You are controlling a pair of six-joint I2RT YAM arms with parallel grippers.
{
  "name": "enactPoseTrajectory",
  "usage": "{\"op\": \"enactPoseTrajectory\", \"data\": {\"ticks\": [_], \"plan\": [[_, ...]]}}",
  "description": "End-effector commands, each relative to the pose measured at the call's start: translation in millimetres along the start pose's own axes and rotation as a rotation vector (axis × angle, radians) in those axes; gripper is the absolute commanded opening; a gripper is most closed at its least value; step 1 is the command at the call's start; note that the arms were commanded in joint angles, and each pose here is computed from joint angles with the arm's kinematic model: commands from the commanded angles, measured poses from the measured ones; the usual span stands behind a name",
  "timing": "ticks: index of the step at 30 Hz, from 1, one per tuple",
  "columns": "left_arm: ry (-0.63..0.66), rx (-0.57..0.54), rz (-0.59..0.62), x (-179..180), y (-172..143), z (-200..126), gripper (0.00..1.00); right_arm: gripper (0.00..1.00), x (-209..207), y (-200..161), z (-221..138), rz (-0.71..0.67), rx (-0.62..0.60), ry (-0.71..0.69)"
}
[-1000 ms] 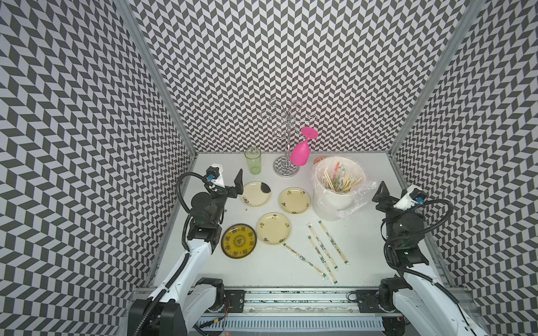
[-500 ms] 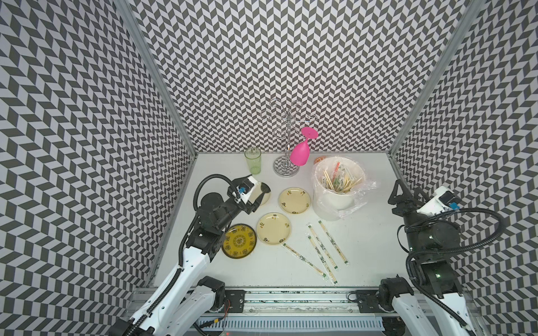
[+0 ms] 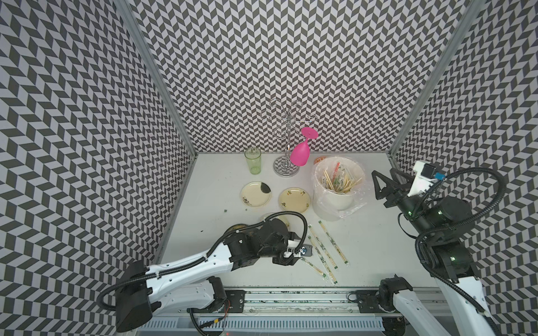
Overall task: Remove the packaging of disposable chopsticks
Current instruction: Pick up the disposable chopsticks from the center of the board.
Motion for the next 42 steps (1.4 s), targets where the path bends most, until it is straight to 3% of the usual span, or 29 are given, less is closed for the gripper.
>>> {"op": "enactPoseTrajectory", "data": {"ticks": [1,10,15,27,34,42], "plan": [[-0.086,0.123,0.059,-12,1,18,0.49,0.76,12,-2,5,0.004,0.041,0.136],[-0.21,0.293,0.098,-22,-9,75,0.42,0.76,23,-5,5,0.006,0.051,0.192],[-0.168,0.317,0.089,-11,-13,84,0.4,0.75,28,-11,3,0.034,0.069,0.225],[-0.257,0.413,0.066,-15,-21,116,0.42,0.75,34,-20,5,0.054,0.101,0.266],[-0.279,0.45,0.071,-17,-27,125,0.22,0.75,33,-22,1,0.05,0.104,0.254],[-0.247,0.406,0.078,-14,-21,119,0.11,0.75,33,-22,-1,0.047,0.103,0.248]]}}
Point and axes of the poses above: each gripper's point midway between its finger pads, its own z axis out along the fingers, its own x axis along the line the jaws close on, y = z × x, the point moved 9 cm from there along -z, back along the fingers, and after that the axes turned 3 degrees about -z, right-handed, at the moved point
